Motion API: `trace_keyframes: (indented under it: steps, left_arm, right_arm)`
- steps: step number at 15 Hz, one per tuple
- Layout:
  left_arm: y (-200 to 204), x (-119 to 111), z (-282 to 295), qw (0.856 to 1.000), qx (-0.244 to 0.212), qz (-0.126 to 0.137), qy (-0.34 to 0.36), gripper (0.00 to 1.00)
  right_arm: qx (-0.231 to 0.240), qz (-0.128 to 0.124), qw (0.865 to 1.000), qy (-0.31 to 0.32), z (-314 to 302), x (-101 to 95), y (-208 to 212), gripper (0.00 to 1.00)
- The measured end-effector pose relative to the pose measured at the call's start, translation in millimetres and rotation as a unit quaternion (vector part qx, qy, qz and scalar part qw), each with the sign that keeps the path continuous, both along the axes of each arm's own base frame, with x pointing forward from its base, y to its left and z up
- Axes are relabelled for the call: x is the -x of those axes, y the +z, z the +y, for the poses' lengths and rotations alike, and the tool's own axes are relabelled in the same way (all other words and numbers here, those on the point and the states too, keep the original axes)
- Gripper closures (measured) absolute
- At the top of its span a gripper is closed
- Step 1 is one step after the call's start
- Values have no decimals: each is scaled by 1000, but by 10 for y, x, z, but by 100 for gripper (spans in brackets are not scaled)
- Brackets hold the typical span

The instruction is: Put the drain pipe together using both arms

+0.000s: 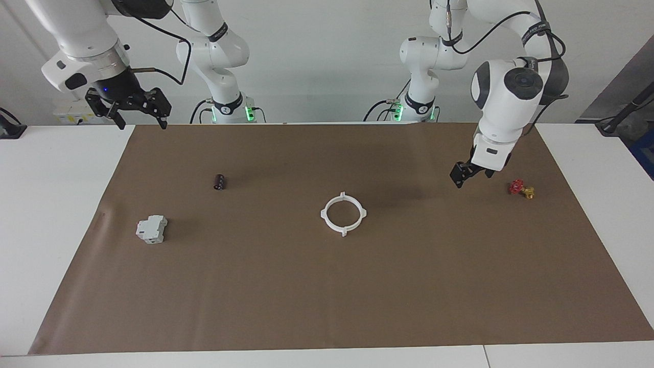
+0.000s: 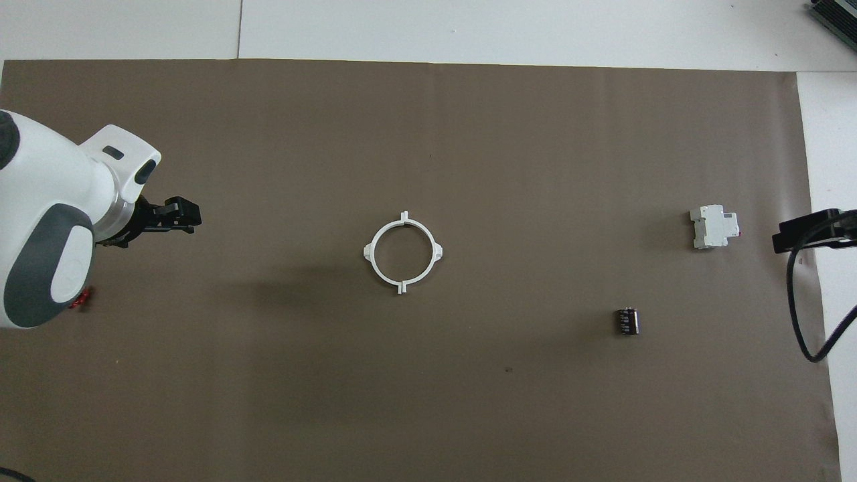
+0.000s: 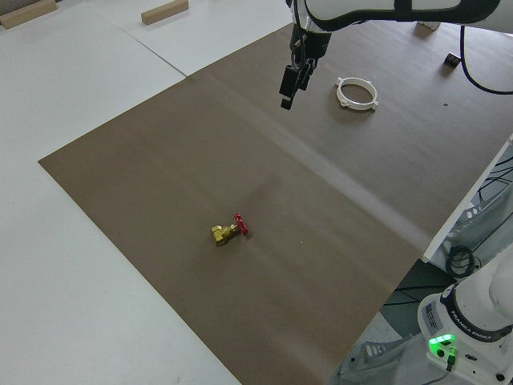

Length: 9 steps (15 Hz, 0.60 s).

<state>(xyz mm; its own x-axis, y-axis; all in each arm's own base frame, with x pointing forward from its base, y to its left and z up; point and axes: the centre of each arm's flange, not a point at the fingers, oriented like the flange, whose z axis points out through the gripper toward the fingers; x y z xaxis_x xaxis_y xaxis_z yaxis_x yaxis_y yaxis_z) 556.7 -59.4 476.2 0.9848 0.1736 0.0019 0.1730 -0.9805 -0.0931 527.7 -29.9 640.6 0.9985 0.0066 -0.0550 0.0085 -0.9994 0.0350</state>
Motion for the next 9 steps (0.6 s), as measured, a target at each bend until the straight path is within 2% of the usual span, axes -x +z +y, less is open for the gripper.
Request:
trace_keyframes:
  steps: [3,9]
  left_arm:
    - [129,28,393,999,34,1,-30,0]
    - [191,81,710,993,42,12,-109,0]
  right_arm:
    - [0,0,1000,0,0,0,0,0]
    - [0,0,1000,0,0,0,0,0]
